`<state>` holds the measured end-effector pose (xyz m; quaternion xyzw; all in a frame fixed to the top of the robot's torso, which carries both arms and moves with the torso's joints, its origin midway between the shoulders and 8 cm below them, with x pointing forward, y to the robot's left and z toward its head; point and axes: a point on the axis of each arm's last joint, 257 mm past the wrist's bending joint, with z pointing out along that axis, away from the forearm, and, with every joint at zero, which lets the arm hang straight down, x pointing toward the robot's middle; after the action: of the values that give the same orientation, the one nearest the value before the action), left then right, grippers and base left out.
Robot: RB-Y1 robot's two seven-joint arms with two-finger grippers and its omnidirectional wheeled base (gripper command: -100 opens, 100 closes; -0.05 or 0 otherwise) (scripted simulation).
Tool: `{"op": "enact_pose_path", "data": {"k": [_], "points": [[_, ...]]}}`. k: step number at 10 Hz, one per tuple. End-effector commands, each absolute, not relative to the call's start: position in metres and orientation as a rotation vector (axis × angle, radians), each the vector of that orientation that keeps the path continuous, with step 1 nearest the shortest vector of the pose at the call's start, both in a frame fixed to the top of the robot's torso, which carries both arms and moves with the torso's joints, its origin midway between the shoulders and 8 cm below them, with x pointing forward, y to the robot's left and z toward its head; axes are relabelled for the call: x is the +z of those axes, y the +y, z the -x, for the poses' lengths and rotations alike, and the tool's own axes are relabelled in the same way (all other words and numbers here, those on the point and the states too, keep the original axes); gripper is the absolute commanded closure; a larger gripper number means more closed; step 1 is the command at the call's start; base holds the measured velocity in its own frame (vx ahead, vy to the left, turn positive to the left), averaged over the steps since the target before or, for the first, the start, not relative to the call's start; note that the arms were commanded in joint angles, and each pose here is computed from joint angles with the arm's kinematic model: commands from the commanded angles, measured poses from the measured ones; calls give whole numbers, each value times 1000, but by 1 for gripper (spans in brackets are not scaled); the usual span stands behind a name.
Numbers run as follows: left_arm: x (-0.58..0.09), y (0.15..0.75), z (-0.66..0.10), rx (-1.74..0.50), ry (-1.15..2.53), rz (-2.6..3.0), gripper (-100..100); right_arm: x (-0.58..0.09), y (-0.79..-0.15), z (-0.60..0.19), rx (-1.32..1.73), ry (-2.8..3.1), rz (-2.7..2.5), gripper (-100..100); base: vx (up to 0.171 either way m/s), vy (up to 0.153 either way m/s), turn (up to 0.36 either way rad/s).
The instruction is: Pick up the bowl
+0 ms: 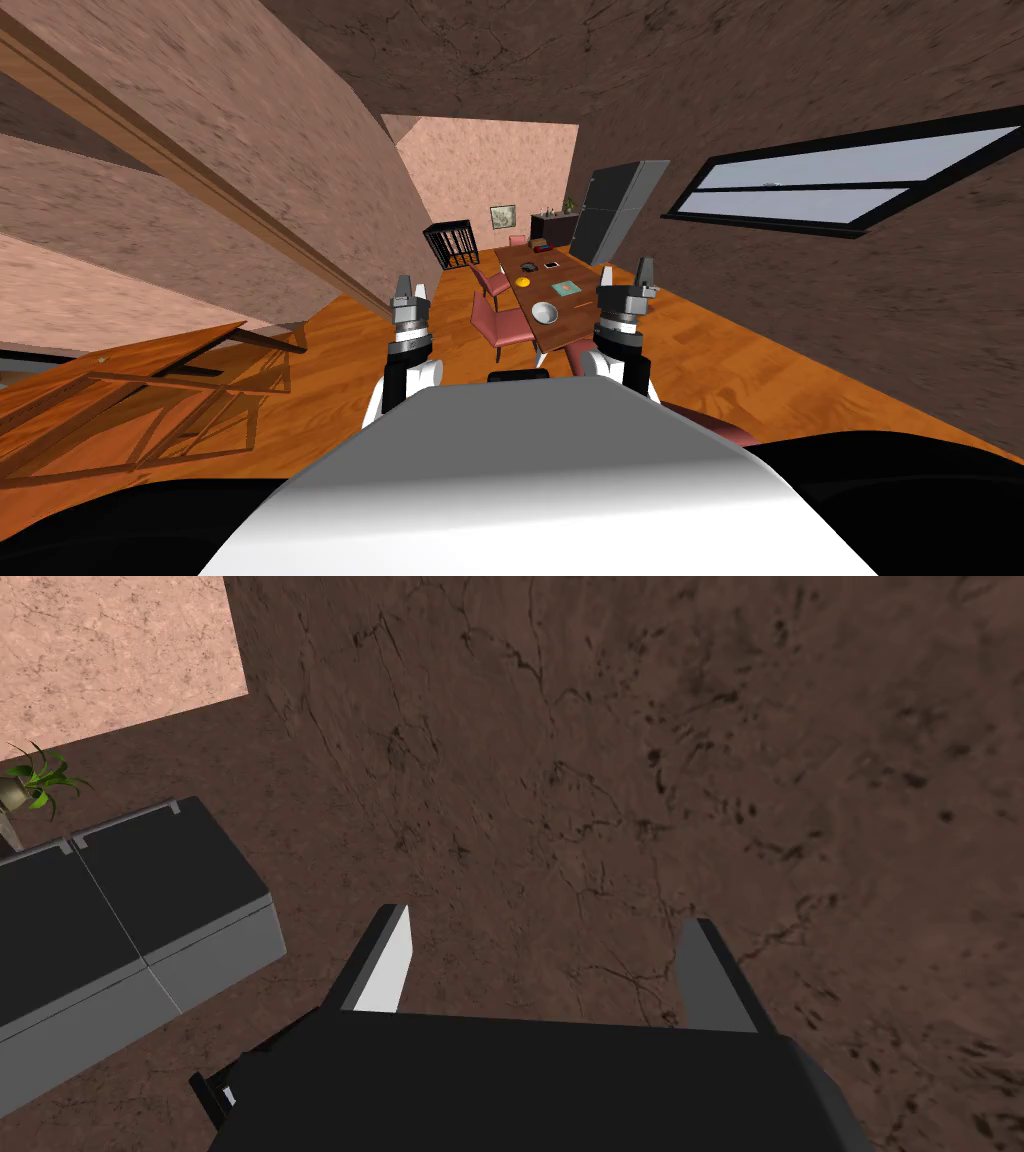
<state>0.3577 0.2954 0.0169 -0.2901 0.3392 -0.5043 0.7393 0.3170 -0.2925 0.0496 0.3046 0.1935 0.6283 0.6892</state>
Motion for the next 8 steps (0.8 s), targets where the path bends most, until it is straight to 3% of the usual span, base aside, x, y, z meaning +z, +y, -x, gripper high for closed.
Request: {"op": "enact_pose_path", "data": {"k": [1,8], "points": [[17,295,-358,-1106,744,637,0,43,-288,-319,1410,479,-675,-100,-21,-9,10],[17,295,-358,-1107,744,636,0,-36,-260,-332,1426,805,-714,-100,-51,-30,58]]}}
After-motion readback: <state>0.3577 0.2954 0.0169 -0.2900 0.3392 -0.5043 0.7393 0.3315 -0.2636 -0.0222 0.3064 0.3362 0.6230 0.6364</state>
